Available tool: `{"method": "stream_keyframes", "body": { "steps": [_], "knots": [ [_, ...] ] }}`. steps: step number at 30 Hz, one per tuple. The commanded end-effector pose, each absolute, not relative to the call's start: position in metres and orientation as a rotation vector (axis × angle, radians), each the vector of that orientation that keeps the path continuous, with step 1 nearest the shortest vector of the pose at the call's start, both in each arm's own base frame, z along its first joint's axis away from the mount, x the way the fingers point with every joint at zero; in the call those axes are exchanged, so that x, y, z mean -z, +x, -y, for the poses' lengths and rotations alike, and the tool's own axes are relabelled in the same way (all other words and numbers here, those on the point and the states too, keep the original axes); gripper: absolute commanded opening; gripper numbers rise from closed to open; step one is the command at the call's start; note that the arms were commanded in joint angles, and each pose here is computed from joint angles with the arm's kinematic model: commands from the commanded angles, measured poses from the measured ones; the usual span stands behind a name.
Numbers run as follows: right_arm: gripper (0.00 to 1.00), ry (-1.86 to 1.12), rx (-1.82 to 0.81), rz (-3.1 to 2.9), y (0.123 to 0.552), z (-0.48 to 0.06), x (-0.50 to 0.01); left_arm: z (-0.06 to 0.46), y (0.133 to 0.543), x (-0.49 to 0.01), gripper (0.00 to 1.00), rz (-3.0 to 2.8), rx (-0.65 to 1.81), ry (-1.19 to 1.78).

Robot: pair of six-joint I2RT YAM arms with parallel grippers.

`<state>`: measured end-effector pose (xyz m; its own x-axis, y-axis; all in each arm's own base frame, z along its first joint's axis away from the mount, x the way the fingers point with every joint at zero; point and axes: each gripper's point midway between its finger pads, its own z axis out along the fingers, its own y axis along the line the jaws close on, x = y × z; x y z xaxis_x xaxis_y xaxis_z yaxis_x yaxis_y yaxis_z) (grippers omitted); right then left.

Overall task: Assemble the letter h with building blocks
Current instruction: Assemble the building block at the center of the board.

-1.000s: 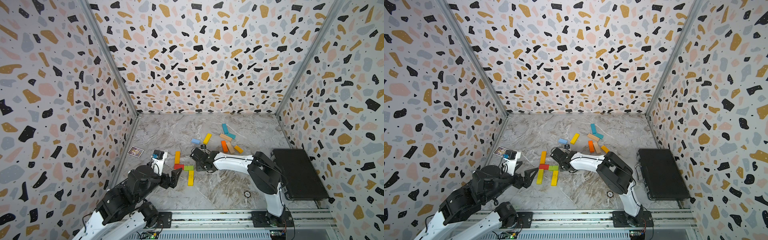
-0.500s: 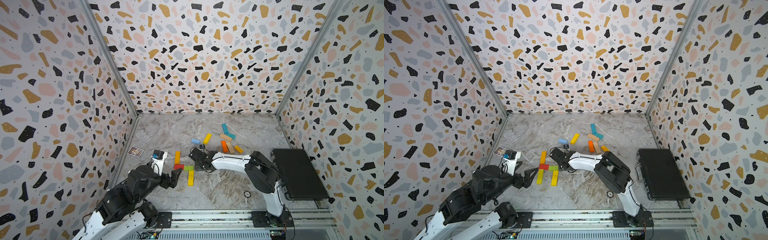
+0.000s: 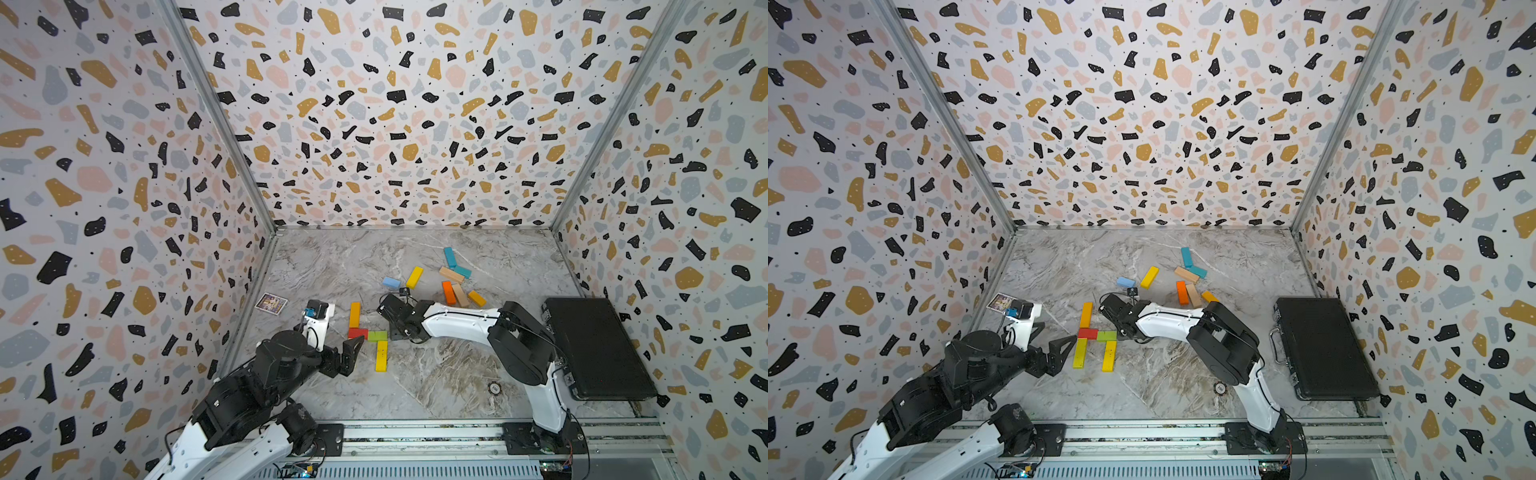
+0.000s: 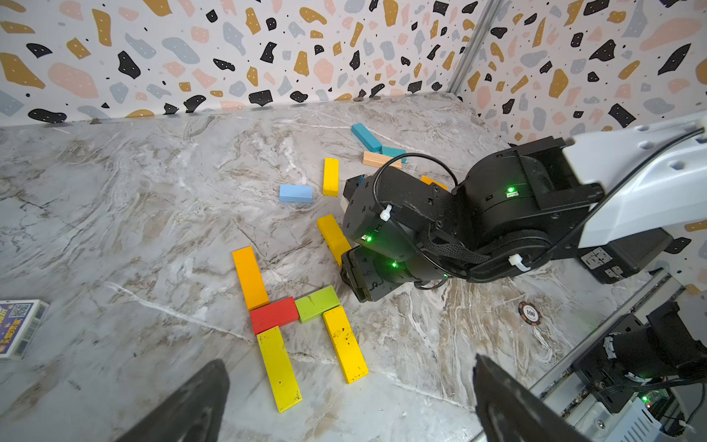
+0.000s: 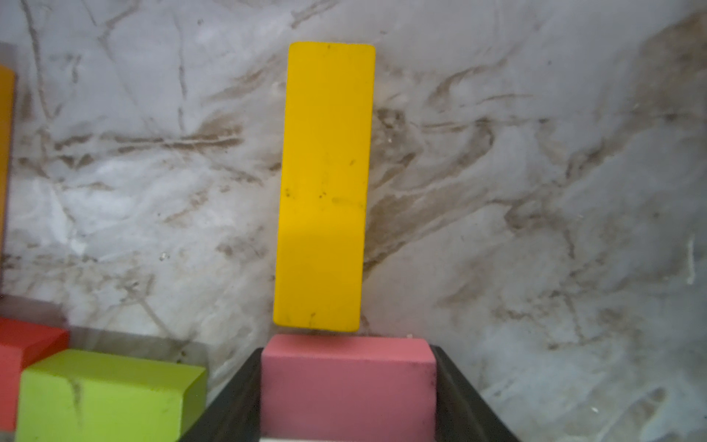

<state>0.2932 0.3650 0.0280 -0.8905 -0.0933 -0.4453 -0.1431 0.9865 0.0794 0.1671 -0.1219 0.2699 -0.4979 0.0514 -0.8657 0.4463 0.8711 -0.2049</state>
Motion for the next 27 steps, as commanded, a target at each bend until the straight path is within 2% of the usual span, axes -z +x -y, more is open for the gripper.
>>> {"method": "stream_keyframes", "body": {
  "steps": [1,9,20,27],
  "knots": [
    [0.62,-0.125,-0.102,-2.687,0.298,-0.357,-0.023,0.123,0.17,-0.276,0.99,-2.019,0.501,0.364],
    [0.66,-0.119,-0.093,-2.687,0.301,-0.356,-0.021,0.123,0.17,-0.276,0.99,-2.019,0.501,0.369],
    [0.82,-0.115,-0.119,-2.685,0.302,-0.36,-0.021,0.125,0.17,-0.275,0.99,-2.024,0.501,0.376],
    [0.85,-0.092,-0.199,-2.59,0.32,-0.36,-0.051,0.126,0.171,-0.275,0.99,-2.022,0.503,0.374]
  ]
}}
